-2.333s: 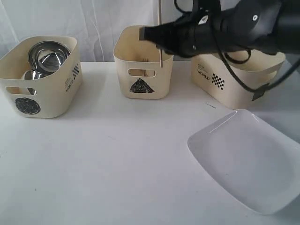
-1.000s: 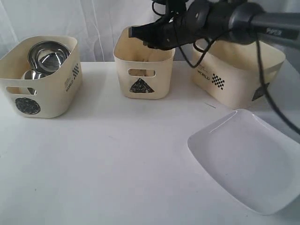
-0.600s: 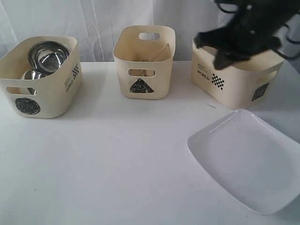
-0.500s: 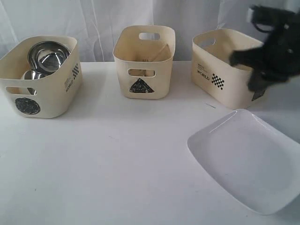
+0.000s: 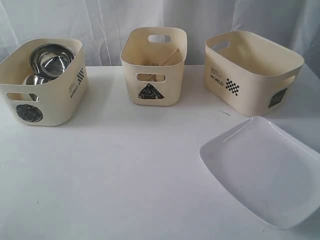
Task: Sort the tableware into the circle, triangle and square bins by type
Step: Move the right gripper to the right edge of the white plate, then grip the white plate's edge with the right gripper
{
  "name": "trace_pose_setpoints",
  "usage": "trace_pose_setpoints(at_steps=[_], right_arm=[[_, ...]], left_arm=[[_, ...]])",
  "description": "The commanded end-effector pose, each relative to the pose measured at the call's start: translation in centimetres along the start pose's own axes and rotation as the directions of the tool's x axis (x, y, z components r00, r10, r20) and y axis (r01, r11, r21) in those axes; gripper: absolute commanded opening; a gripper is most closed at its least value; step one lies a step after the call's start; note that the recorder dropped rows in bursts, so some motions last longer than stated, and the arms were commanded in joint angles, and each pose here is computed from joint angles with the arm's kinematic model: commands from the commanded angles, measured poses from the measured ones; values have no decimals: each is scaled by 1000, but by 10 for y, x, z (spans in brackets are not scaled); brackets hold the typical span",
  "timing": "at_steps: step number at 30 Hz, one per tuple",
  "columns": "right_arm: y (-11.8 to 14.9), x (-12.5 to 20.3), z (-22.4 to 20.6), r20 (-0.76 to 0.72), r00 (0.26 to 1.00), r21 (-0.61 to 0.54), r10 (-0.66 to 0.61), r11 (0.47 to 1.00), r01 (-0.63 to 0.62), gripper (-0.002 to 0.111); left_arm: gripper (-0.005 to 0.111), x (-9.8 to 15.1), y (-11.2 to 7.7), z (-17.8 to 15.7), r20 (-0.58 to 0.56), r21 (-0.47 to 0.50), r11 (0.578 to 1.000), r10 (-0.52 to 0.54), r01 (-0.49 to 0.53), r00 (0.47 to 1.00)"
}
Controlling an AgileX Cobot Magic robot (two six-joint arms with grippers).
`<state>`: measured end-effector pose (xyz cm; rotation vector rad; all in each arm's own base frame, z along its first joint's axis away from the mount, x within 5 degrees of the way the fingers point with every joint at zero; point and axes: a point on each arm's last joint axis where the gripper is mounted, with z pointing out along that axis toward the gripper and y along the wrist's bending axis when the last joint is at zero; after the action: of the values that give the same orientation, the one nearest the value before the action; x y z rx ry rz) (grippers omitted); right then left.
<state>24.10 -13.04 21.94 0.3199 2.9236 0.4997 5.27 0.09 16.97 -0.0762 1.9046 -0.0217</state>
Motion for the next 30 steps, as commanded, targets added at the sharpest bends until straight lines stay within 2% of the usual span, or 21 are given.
trace_pose_setpoints(at_steps=[1,5,8,12,15,18,23,25,29,30], right_arm=[[-14,-9,8,73,997,56,2,998,-6,62],[-28,-23,15,181,984,145,0,989,-27,62],[-34,-28,24,197,980,153,16,987,-47,62],[-44,-30,48,141,988,113,62,990,-79,60],[-48,-30,65,87,994,63,65,996,-70,55],[-46,-28,80,31,999,-33,-12,999,13,50],[-36,-32,96,64,995,-231,-75,969,88,47],[-35,-32,99,71,993,-264,-93,959,108,39],[-35,-30,99,61,990,-259,-127,956,139,4],[-35,-29,99,56,990,-262,-131,955,141,0]], left_arm=[[0,1,0,0,4,7,1000,1,-1,1000],[0,1,0,0,4,7,1000,1,-1,1000],[0,1,0,0,4,7,1000,1,-1,1000],[0,1,0,0,4,7,1000,1,-1,1000],[0,1,0,0,4,7,1000,1,-1,1000],[0,1,0,0,4,7,1000,1,-1,1000],[0,1,0,0,4,7,1000,1,-1,1000],[0,1,0,0,4,7,1000,1,-1,1000],[0,1,0,0,4,7,1000,1,-1,1000],[0,1,0,0,4,7,1000,1,-1,1000]])
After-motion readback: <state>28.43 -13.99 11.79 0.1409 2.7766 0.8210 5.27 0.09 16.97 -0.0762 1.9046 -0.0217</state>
